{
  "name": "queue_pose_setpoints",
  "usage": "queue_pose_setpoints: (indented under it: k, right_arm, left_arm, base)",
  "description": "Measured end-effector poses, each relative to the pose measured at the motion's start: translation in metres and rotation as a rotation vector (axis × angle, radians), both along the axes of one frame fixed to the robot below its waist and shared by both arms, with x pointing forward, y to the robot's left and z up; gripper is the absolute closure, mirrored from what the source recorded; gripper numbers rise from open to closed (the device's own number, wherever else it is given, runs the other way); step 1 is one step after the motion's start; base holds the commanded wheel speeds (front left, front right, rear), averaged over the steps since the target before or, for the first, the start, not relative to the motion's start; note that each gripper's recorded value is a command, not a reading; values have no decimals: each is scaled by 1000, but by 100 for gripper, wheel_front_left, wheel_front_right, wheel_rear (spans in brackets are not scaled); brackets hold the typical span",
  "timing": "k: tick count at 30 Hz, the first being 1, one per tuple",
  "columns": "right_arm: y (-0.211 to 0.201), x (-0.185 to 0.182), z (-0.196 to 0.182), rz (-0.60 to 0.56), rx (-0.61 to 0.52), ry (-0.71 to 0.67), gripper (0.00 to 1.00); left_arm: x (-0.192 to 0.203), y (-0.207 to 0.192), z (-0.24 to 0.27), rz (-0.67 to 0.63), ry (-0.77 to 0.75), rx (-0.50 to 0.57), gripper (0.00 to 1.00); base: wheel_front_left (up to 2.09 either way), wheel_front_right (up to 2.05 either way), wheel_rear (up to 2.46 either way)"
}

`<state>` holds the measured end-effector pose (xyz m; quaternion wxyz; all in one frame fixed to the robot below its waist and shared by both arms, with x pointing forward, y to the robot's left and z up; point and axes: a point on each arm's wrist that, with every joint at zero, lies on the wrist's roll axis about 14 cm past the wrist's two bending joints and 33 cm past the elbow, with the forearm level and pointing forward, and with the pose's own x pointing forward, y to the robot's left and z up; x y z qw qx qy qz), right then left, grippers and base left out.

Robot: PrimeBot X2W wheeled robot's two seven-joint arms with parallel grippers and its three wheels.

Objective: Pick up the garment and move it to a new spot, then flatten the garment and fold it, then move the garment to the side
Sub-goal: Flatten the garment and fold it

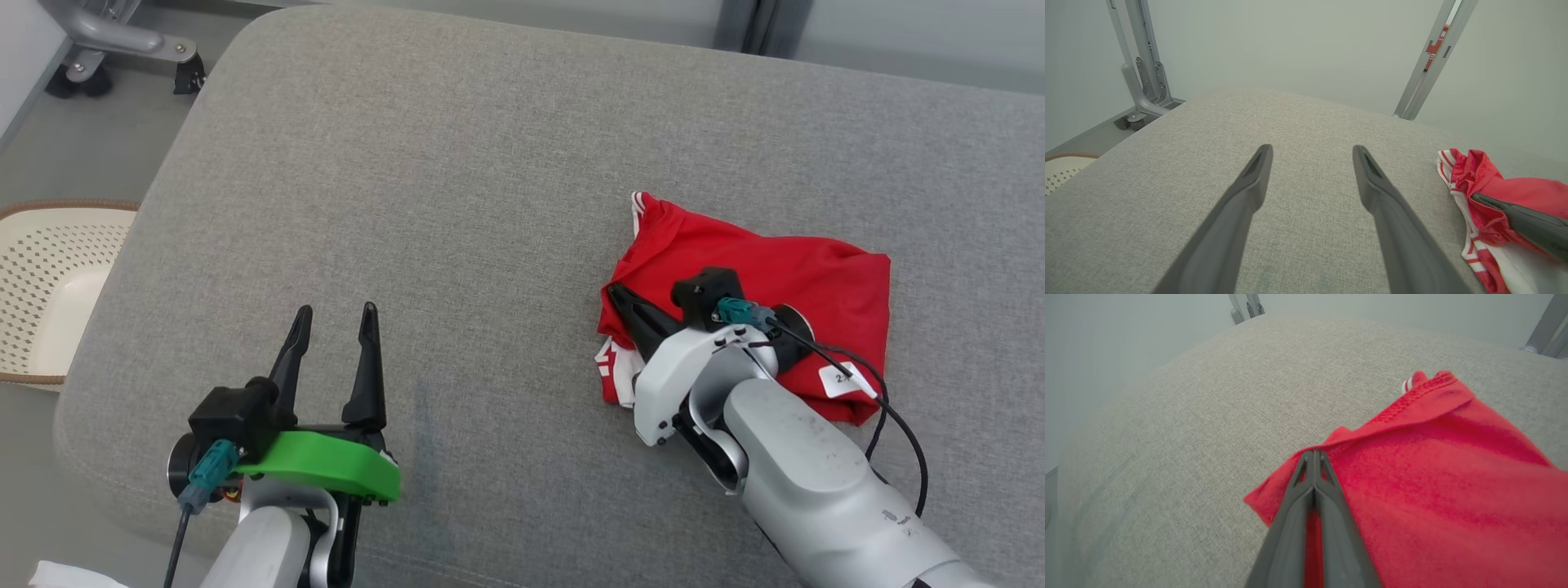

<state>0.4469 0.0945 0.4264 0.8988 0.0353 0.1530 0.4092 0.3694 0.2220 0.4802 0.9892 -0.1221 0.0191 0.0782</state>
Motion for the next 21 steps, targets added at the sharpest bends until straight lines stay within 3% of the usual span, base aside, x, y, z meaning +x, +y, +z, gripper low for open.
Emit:
queue_pose_setpoints:
  k: [12, 21]
  right_arm:
    - [32, -25, -11, 162, -71, 5, 100]
    - [8, 14, 40, 22, 88, -113, 100]
  left_arm:
    - [3, 4, -4, 13, 10, 0, 0]
    - [10, -6, 1, -20, -9, -6, 0]
  base:
    - [0, 0, 0]
    - [0, 0, 0]
